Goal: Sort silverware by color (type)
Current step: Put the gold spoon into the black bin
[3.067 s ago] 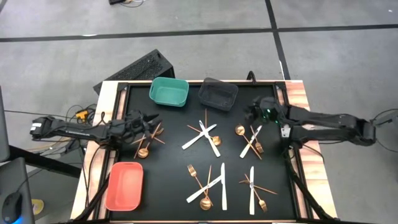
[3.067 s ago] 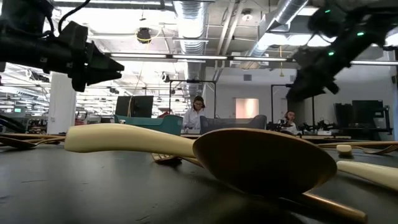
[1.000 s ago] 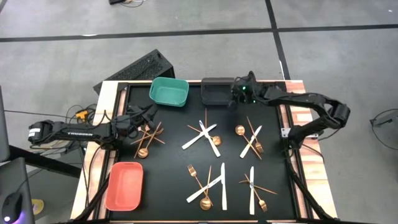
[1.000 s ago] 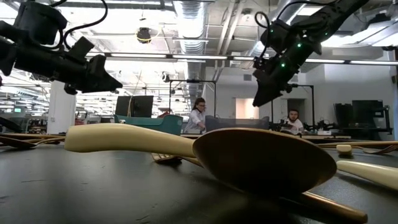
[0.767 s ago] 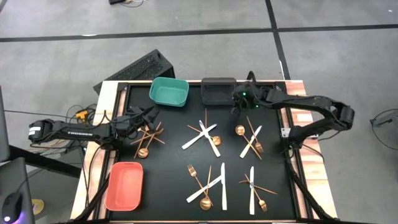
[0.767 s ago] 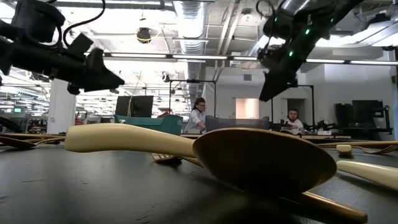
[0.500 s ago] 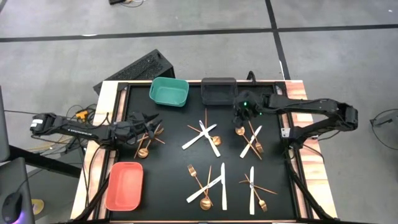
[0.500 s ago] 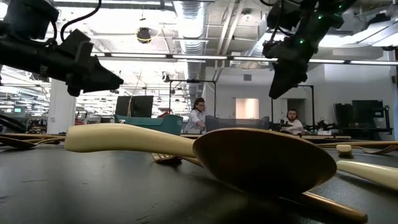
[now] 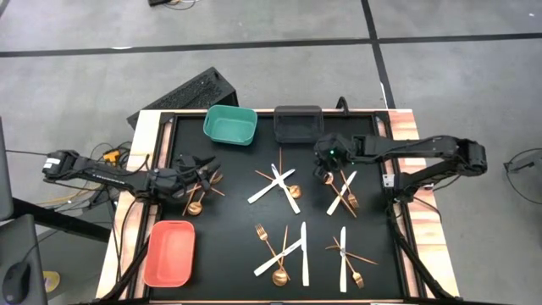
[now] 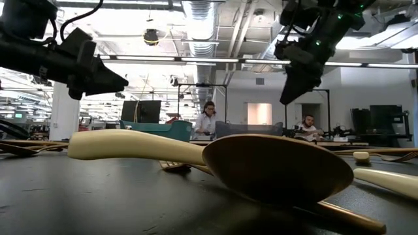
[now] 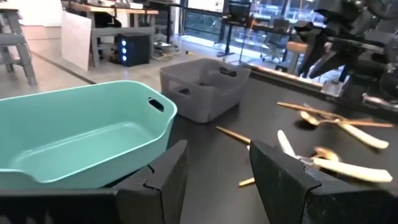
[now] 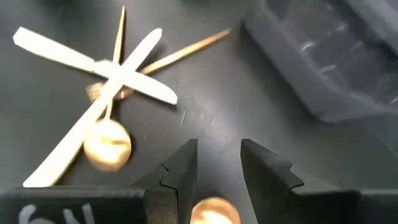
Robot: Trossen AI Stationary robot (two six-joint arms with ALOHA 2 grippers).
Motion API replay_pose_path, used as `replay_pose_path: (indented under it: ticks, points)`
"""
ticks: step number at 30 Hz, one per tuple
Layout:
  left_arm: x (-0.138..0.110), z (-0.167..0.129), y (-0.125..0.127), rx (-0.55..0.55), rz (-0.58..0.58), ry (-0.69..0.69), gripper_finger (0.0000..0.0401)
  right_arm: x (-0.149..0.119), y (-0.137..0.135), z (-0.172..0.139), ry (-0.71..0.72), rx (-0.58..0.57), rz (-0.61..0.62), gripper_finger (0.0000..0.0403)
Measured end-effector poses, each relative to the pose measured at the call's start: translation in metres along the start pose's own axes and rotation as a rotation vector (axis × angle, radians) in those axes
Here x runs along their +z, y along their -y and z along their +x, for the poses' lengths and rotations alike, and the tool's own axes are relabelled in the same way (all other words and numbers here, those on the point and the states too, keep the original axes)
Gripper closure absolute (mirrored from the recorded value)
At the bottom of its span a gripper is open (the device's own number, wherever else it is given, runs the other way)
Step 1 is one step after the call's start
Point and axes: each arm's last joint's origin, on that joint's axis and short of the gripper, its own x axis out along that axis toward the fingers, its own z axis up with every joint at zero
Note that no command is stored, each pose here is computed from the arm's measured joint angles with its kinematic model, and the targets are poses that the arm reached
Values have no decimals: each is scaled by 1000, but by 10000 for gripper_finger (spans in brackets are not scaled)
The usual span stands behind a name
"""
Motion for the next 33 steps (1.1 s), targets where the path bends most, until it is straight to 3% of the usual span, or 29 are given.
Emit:
replay_pose_path:
  ticks: [6,12,19,33]
  points:
    - [2,3,1,7,53,22,241,-16,-3,-2,-131,-19,46,251]
    - [7,5,8,-128,58,68,241,-28,-11,-2,-236,-20,83,251]
    - [2,8,9,-123,85,41,241,-34,-26,6,-276,-3,27,251]
    - [8,11,13,-139,82,107,241,-33,-23,8,-273,-15,27,251]
